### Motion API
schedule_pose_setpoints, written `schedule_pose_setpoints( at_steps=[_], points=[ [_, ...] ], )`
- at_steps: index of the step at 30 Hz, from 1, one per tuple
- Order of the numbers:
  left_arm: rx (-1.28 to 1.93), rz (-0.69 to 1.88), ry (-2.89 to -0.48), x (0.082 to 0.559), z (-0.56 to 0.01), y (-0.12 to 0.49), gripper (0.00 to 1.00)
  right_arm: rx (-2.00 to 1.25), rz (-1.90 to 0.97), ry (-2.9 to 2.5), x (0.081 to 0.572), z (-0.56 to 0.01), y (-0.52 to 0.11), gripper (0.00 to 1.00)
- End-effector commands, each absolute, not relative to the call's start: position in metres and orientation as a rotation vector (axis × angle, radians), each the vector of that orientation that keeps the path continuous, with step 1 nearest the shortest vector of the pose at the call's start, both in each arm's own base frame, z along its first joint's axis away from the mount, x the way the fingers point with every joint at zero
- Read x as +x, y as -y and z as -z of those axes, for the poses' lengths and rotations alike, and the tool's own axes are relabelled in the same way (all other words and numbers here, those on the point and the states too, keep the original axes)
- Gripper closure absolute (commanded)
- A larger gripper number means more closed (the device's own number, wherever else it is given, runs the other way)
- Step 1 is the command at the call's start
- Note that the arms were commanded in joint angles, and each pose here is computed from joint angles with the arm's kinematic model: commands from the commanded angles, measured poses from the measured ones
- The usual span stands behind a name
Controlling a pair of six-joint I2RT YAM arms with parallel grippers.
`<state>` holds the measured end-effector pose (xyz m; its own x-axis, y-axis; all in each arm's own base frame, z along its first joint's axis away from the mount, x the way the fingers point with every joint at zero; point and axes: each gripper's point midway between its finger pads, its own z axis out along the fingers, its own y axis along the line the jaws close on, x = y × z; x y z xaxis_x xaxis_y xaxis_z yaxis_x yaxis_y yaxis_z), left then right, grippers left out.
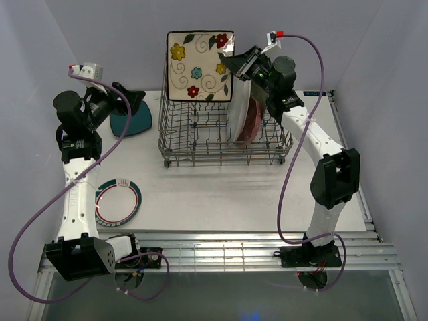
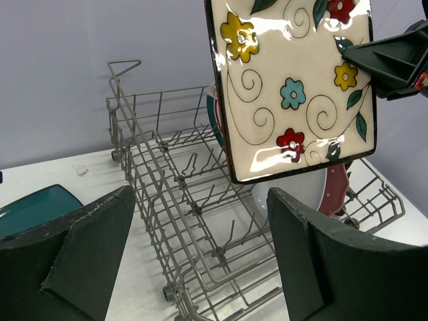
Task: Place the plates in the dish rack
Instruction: Insert the plate into the dish rack.
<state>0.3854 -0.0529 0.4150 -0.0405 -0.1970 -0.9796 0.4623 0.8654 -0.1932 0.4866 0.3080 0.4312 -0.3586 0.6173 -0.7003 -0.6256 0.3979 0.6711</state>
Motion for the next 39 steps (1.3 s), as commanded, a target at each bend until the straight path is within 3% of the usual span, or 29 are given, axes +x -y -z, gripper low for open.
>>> schedule_pose_setpoints(
  at_steps=[1,20,39],
  points=[
    [0.234,0.515,-1.488,0.378,-0.424,0.053,0.09,-0.078,-1.364,-1.116,0.446,-0.547,-0.296,0.92],
    [0.235,0.527,-1.502,0.382,-0.416,0.054,0.09,-0.024,-0.896,-1.223,0.457,-0.549,-0.258,0.92],
    [0.241,0.542,-1.520,0.385,-0.409,0.055,0.09,-0.117,-0.466,-1.249,0.441,-0.562,-0.303,0.92]
  ],
)
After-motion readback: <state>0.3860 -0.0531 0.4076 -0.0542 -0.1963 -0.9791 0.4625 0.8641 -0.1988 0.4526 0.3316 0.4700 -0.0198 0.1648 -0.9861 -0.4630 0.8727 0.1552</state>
